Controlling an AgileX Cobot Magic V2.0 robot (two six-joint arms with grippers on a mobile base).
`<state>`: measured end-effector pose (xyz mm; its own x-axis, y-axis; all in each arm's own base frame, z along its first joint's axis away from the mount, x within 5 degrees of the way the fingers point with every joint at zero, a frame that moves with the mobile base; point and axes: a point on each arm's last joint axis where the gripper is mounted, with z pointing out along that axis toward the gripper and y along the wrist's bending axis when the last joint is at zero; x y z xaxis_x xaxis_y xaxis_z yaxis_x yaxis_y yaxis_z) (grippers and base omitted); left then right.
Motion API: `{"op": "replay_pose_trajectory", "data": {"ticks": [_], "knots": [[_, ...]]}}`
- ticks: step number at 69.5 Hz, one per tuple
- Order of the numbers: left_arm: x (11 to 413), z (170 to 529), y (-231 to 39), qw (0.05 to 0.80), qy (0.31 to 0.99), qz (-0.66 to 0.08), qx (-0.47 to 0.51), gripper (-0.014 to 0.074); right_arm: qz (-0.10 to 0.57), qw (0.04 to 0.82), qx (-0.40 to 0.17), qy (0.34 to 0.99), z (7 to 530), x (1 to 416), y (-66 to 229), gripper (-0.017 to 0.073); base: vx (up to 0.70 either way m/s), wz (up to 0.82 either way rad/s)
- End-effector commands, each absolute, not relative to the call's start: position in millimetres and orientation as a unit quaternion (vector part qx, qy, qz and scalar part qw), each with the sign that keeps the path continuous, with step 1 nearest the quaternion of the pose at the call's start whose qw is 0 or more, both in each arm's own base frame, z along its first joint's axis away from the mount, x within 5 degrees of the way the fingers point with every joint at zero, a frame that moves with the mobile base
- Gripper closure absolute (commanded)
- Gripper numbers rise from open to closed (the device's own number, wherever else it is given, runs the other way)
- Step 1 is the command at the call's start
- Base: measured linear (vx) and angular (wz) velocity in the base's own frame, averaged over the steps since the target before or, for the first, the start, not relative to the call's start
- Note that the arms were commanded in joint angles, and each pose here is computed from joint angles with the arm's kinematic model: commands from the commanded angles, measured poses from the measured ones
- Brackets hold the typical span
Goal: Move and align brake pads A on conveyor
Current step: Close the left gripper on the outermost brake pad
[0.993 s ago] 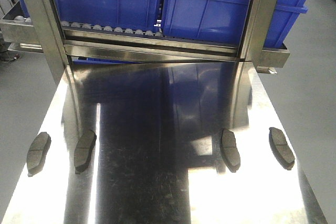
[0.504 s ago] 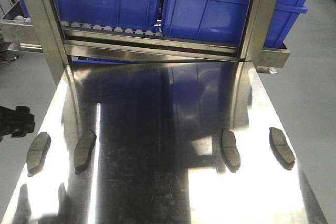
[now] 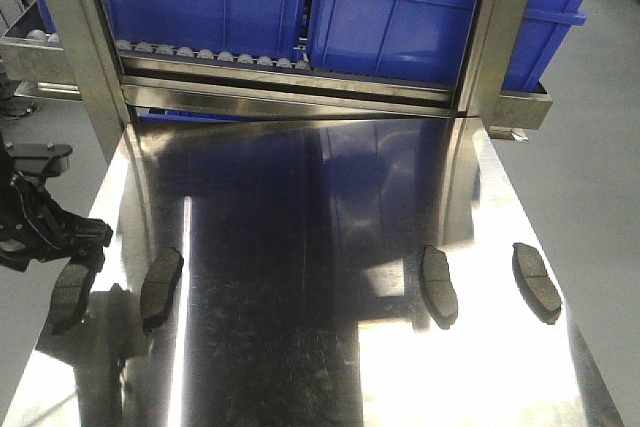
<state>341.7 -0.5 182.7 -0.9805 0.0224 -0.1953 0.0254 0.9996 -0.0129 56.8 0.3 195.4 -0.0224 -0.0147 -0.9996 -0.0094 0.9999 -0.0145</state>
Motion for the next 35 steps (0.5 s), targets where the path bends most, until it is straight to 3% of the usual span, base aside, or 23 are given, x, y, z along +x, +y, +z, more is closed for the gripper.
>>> {"op": "replay_pose_trajectory", "data": {"ticks": [1,35], "knots": [[345.5,194.9,-2.5,0.113,0.993,-0.01,0.014,-0.0031,-0.005,0.725,-0.011,0.689,197.6,56.4,0.5,0.0553,0.0,0.0],[345.6,179.9,-2.7,0.081,0.997,-0.011,0.013,0.0004,-0.005,0.725,-0.011,0.689,197.6,56.4,0.5,0.0553,0.0,0.0]]}}
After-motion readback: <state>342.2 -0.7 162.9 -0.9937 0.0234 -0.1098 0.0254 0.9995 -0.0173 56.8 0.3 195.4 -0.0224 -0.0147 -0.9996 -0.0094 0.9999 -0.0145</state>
